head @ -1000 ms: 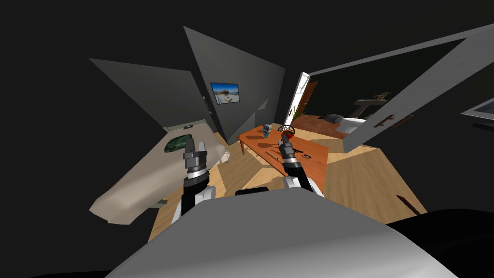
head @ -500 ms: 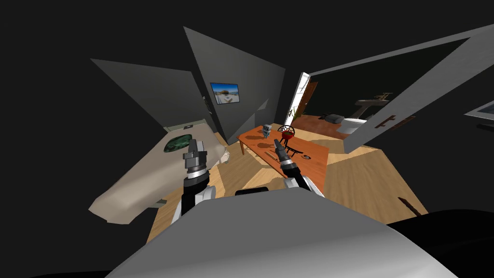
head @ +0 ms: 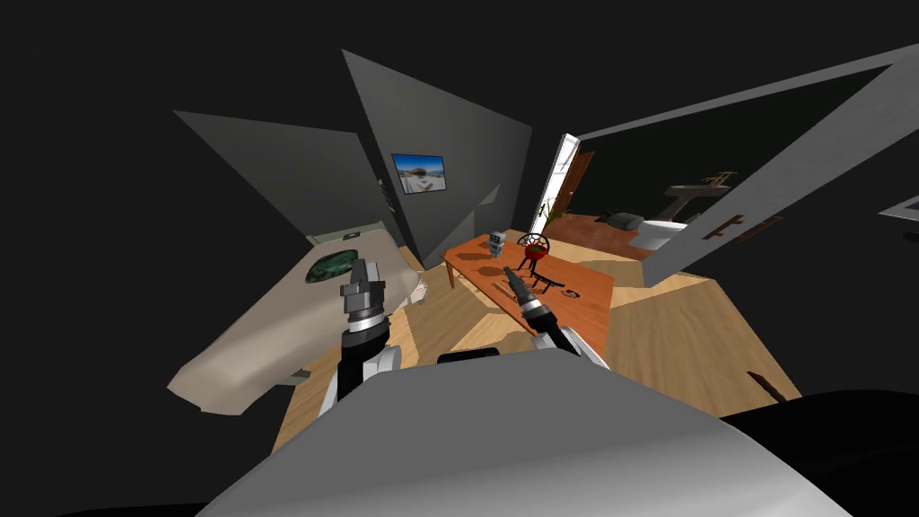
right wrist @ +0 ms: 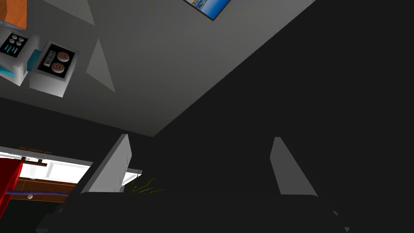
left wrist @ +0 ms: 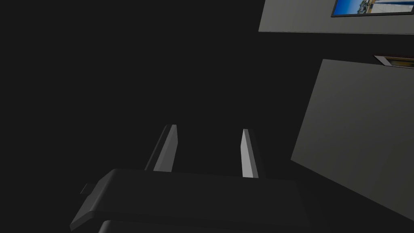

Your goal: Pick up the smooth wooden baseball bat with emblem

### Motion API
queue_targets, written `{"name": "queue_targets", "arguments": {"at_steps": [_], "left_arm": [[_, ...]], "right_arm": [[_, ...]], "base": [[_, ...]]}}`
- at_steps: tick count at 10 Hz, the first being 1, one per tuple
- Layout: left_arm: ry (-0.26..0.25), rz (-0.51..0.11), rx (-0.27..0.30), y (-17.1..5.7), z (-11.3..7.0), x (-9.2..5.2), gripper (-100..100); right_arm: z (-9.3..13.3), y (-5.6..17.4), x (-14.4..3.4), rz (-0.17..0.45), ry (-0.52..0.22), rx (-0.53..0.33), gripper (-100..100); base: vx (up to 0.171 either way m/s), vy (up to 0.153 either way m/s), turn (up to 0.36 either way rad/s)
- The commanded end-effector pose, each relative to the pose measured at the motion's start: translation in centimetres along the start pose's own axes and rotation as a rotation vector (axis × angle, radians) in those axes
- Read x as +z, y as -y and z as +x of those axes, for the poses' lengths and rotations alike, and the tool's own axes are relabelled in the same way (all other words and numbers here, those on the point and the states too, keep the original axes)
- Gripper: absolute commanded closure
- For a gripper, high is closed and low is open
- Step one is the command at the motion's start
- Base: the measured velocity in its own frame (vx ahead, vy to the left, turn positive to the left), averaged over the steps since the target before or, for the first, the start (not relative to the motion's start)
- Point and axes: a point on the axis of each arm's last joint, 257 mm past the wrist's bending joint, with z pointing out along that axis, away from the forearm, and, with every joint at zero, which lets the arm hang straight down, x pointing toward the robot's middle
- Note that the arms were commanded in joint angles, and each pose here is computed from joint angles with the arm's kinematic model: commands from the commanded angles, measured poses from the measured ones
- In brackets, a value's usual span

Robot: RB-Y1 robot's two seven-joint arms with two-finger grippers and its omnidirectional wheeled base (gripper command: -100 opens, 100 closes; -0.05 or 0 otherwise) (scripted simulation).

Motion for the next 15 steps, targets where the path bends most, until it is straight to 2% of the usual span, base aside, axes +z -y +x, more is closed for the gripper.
{"name": "queue_targets", "arguments": {"at_steps": [1, 2, 3, 4, 5, 6, 7, 8, 9, 10, 11, 12, 13, 14, 15], "left_arm": [[0.0, 0.0, 0.0, 0.0, 0.0, 0.0, 0], [0.0, 0.0, 0.0, 0.0, 0.0, 0.0, 0], [0.0, 0.0, 0.0, 0.0, 0.0, 0.0, 0], [0.0, 0.0, 0.0, 0.0, 0.0, 0.0, 0], [0.0, 0.0, 0.0, 0.0, 0.0, 0.0, 0], [0.0, 0.0, 0.0, 0.0, 0.0, 0.0, 0], [0.0, 0.0, 0.0, 0.0, 0.0, 0.0, 0], [0.0, 0.0, 0.0, 0.0, 0.0, 0.0, 0], [0.0, 0.0, 0.0, 0.0, 0.0, 0.0, 0], [0.0, 0.0, 0.0, 0.0, 0.0, 0.0, 0], [0.0, 0.0, 0.0, 0.0, 0.0, 0.0, 0], [0.0, 0.0, 0.0, 0.0, 0.0, 0.0, 0], [0.0, 0.0, 0.0, 0.0, 0.0, 0.0, 0], [0.0, 0.0, 0.0, 0.0, 0.0, 0.0, 0], [0.0, 0.0, 0.0, 0.0, 0.0, 0.0, 0]], "right_arm": [[1.3, 1.9, -0.4, 0.026, -0.061, -0.043, -100], [1.3, 2.2, -0.5, 0.029, -0.07, -0.051, -100], [2.6, 4.0, -1.1, 0.057, -0.122, -0.085, -100], [2.5, 4.1, -1.2, 0.057, -0.133, -0.096, -100], [3.6, 6.1, -2.1, 0.086, -0.188, -0.133, -100], [3.5, 6.2, -2.2, 0.085, -0.198, -0.145, -100], [4.5, 8.3, -3.3, 0.116, -0.256, -0.185, -100], [4.4, 8.5, -3.4, 0.116, -0.265, -0.195, -100], [5.3, 9.7, -4.2, 0.128, -0.313, -0.229, -100], [5.1, 10.8, -4.8, 0.147, -0.333, -0.247, -100], [5.8, 12.2, -5.9, 0.161, -0.387, -0.287, -100], [5.5, 13.2, -6.5, 0.18, -0.401, -0.3, -100], [6.0, 15.2, -8.1, 0.208, -0.461, -0.342, -100], [5.7, 15.6, -8.3, 0.215, -0.47, -0.353, -100], [6.1, 17.7, -10.2, 0.246, -0.528, -0.389, -100]], "base": [[0.021, -0.023, 0.032], [0.017, -0.017, 0.019], [0.026, -0.018, 0.036], [0.021, -0.016, 0.022], [0.024, -0.018, 0.043], [0.026, -0.016, 0.03], [0.03, -0.02, 0.057], [0.027, -0.017, 0.026], [0.033, -0.012, 0.045], [0.028, -0.009, 0.037], [0.041, -0.008, 0.07], [0.034, -0.011, 0.037], [0.04, -0.013, 0.068], [0.036, -0.011, 0.041], [0.05, -0.009, 0.098]]}}
